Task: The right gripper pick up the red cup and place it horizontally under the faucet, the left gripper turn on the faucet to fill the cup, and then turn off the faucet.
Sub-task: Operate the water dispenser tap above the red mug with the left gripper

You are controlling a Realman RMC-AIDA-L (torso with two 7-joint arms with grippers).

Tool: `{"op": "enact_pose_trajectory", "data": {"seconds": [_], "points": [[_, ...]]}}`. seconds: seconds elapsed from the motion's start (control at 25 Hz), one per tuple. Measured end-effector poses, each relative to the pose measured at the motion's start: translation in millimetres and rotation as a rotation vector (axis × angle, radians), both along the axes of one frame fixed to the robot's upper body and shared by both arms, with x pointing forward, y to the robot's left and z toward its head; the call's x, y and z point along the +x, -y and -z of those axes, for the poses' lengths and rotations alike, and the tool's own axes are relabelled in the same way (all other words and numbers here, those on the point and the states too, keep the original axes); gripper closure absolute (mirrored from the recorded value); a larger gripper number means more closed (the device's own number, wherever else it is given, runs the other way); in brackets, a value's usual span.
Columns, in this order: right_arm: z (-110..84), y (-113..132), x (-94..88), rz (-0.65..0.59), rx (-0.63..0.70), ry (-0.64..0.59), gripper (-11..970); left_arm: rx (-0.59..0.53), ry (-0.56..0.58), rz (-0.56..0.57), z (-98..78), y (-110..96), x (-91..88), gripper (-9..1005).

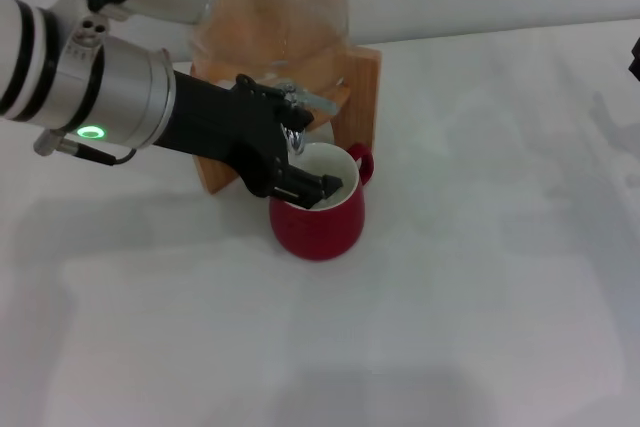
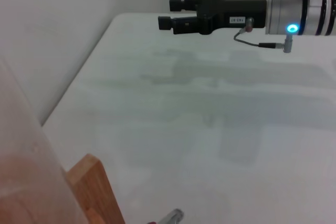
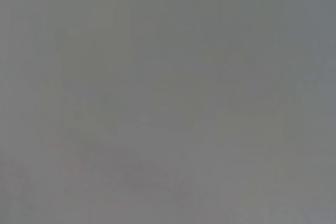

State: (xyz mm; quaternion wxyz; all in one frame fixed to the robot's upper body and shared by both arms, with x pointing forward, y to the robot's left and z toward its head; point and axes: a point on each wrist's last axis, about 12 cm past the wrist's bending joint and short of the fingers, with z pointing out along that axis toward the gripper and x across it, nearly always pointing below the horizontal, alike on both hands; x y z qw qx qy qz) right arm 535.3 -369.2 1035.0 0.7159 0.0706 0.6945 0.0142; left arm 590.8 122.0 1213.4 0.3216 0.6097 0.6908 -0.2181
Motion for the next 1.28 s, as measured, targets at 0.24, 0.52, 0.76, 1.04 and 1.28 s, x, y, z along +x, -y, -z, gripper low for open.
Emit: {"op": "enact_pose_trajectory", "data": {"seconds": [0.24,0.52,0.76,1.04,1.28], "points": [[0.9,-0.2,-0.9,0.002,0.002,-0.003,115,0.007,-0.003,0.012,1.6,3.3,2.5,167],[1.2,0.0,-1.6,0.002,0.001,-0.004,115,0.014,0.003,0.033,1.3,7.2,6.3,166],[0.7,-0.1,-1.1,0.001,0.002,-0.001,115,0.02,0.008,0.046,-0.3,10.8,8.7,166],[0.3,0.0,-1.3,0.001,0.002,0.003,116,0.028,0.011,0.066,-1.8,16.6,11.5,167],[0.0,0.2,-2.2,0.001,0.002,0.01,116,0.034,0.011,0.08,-1.7,20.0,13.3,166]]}}
